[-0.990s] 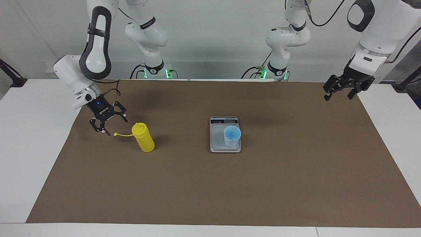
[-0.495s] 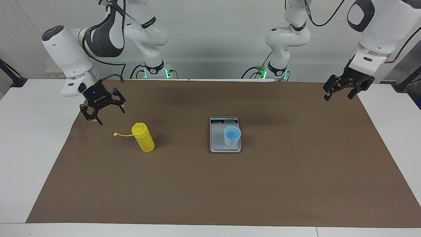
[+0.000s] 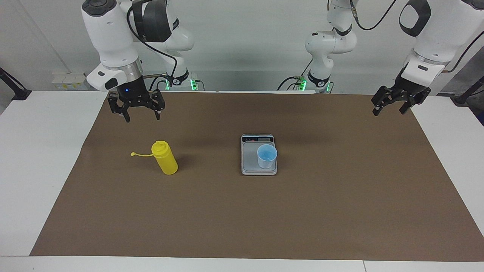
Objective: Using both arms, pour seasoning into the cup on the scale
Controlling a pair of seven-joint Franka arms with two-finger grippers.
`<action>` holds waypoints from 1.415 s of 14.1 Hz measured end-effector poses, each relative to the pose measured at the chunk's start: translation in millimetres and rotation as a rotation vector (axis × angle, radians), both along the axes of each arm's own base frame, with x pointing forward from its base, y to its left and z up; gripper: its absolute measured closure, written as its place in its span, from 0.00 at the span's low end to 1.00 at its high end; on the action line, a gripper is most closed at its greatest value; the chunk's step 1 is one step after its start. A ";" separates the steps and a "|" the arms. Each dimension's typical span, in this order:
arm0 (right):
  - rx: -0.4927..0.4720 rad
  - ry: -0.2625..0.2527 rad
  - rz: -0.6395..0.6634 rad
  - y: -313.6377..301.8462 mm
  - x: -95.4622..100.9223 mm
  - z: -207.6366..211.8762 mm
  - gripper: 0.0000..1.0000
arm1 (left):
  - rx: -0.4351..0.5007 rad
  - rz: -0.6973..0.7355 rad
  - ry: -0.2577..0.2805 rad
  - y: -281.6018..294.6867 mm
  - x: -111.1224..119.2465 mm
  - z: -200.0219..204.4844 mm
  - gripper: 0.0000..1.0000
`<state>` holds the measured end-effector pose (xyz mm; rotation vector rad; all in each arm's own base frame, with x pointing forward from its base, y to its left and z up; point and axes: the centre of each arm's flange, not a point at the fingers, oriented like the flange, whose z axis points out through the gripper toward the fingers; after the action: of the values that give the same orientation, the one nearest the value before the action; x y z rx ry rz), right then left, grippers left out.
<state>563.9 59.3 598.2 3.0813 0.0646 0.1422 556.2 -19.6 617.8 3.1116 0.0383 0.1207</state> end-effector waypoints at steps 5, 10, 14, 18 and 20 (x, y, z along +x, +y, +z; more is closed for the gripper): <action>-0.001 0.051 -0.092 0.5 -11.0 32.0 0.00 | 0.000 0.000 0.000 0.0 0.0 0.0 0.00; -0.005 0.089 -0.116 -11.4 -17.4 30.7 0.00 | 0.000 0.000 0.000 0.1 0.0 -0.1 0.00; -0.005 0.107 -0.124 -15.5 -19.0 22.5 0.00 | 0.000 0.000 0.001 0.1 -0.1 -0.1 0.00; 0.048 0.128 -0.138 -17.8 -22.8 17.2 0.00 | 0.000 0.000 0.001 0.1 -0.1 -0.1 0.00; 0.052 0.126 -0.146 -22.0 -23.4 17.4 0.00 | 0.000 0.000 0.001 0.1 -0.1 -0.1 0.00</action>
<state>540.6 37.3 615.6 3.1290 -0.1614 -0.0583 556.2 -19.6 617.7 3.1117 0.0384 0.1194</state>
